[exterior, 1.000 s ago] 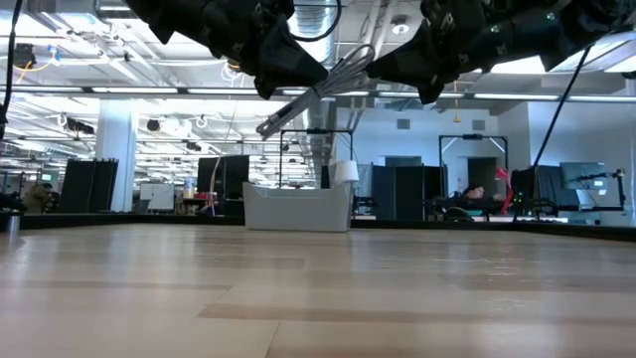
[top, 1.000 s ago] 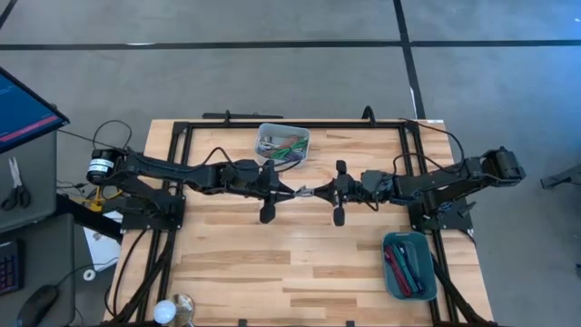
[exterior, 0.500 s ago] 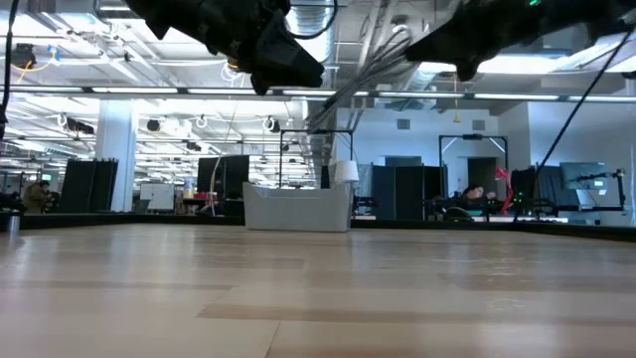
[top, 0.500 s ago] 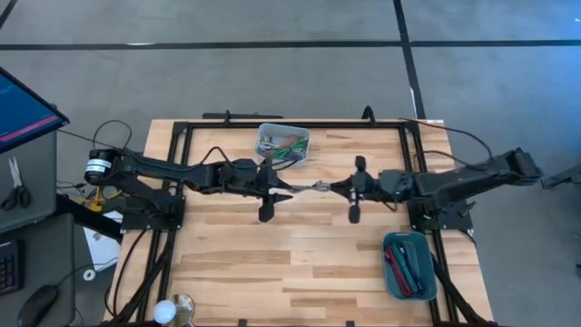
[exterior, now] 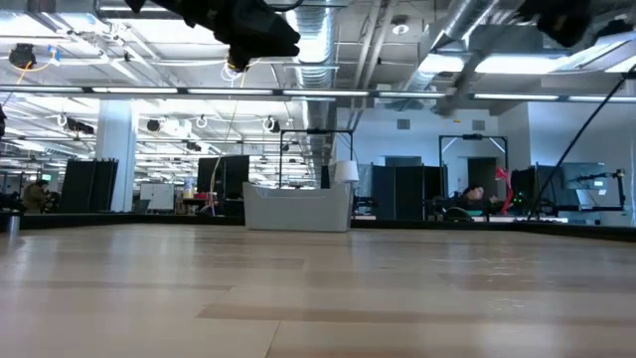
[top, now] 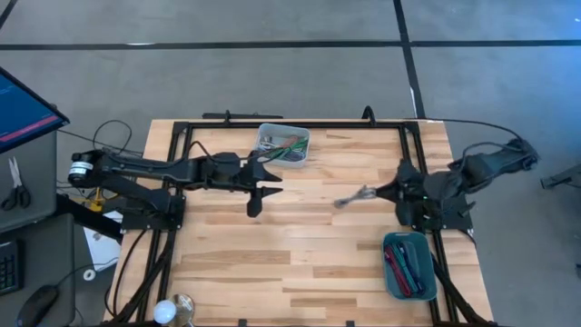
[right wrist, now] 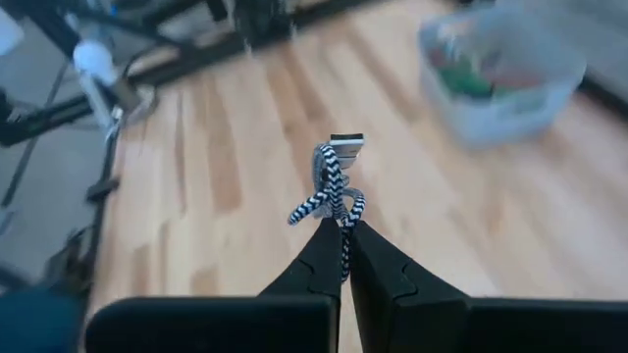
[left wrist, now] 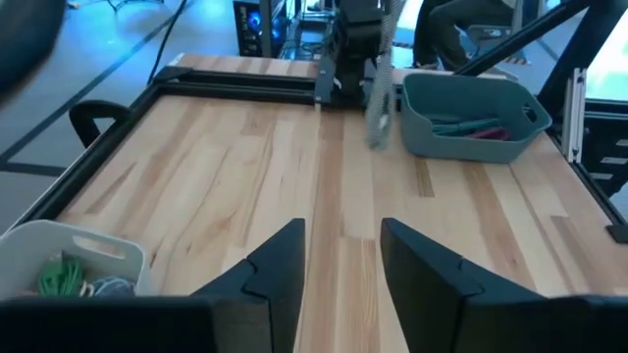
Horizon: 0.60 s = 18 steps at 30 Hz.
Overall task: Pick & Place USB Port
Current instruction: Put the white patterned charger cable into the blue bin
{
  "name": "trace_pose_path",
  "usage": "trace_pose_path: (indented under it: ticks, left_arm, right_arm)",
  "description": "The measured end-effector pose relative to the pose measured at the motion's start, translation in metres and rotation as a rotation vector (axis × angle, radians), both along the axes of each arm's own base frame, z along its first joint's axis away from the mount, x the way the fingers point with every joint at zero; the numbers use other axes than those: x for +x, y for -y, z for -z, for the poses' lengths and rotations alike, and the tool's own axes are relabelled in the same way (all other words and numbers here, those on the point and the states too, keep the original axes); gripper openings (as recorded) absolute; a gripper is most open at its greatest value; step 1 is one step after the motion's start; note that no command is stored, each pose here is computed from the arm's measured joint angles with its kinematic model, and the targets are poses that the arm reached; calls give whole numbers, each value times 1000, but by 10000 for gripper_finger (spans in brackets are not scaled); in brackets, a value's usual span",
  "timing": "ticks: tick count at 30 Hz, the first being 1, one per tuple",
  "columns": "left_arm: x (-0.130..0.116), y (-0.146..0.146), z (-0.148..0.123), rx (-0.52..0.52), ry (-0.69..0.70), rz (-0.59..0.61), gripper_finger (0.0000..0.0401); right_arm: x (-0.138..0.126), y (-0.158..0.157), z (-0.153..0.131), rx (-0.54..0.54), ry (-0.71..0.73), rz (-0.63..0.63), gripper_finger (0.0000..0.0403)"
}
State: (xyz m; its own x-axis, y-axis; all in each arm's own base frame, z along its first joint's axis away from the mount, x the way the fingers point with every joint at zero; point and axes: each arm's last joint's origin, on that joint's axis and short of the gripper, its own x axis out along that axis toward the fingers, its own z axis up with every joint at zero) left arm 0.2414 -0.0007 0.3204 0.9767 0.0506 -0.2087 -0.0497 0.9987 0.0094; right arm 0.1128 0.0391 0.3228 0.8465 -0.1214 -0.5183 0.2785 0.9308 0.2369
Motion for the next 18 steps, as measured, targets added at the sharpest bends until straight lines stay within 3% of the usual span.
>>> trace_pose_path:
  ticks: [9,15,18]
  left_arm:
    - [-1,0,6,0,-64,0,136]
    - [-2,0,8,0,-88,0,136]
    - [-2,0,9,0,-98,0,136]
  right_arm:
    - [-20,-22,-33,357,-358,-55,0]
    - [-25,-40,-41,599,-632,24,0]
    - [-27,-50,-34,638,-787,96,0]
